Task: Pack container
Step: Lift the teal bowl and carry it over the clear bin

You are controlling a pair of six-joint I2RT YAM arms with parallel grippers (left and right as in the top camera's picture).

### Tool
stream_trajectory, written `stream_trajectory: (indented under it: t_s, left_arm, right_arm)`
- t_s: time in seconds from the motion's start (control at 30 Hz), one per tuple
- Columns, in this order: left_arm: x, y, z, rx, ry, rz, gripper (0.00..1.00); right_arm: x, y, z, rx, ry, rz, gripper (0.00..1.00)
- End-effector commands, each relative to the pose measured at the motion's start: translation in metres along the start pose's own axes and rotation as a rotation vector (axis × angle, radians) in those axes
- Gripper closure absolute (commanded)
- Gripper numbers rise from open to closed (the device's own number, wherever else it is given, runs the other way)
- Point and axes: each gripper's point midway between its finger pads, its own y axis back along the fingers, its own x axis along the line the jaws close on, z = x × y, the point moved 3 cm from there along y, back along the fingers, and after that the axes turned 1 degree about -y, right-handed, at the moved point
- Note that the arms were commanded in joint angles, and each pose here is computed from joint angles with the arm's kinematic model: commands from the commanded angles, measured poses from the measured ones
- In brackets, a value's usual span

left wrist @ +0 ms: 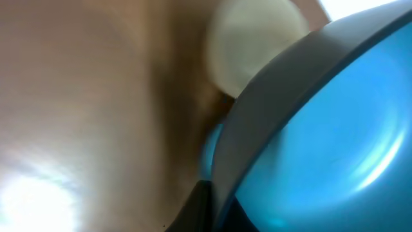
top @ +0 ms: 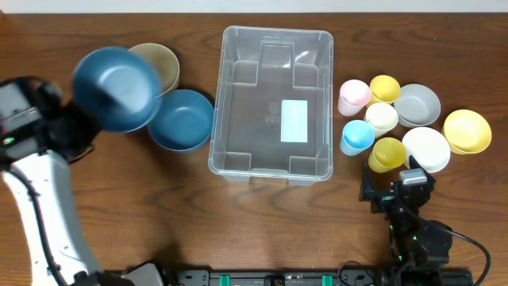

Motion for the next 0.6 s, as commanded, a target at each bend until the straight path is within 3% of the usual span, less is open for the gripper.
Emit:
stream_trajectory:
  t_s: [0.0,0.37,0.57]
  left_arm:
    - [-0.056,0.014,-0.004,-0.013,-0.140,-0.140,0.94]
    - [-0.178,0.033,-0.055,-0.034,-0.587,-0.400,0.94]
    - [-0.195,0.026,-0.073,-0.066,-0.709,-0.358,0.94]
  right_arm:
    - [0.002,0.000,0.000,0.001,0.006,0.008,0.01]
    - [0.002,0.000,0.000,0.001,0.006,0.008,0.01]
    - [0.002,0.000,0.000,0.001,0.006,0.008,0.01]
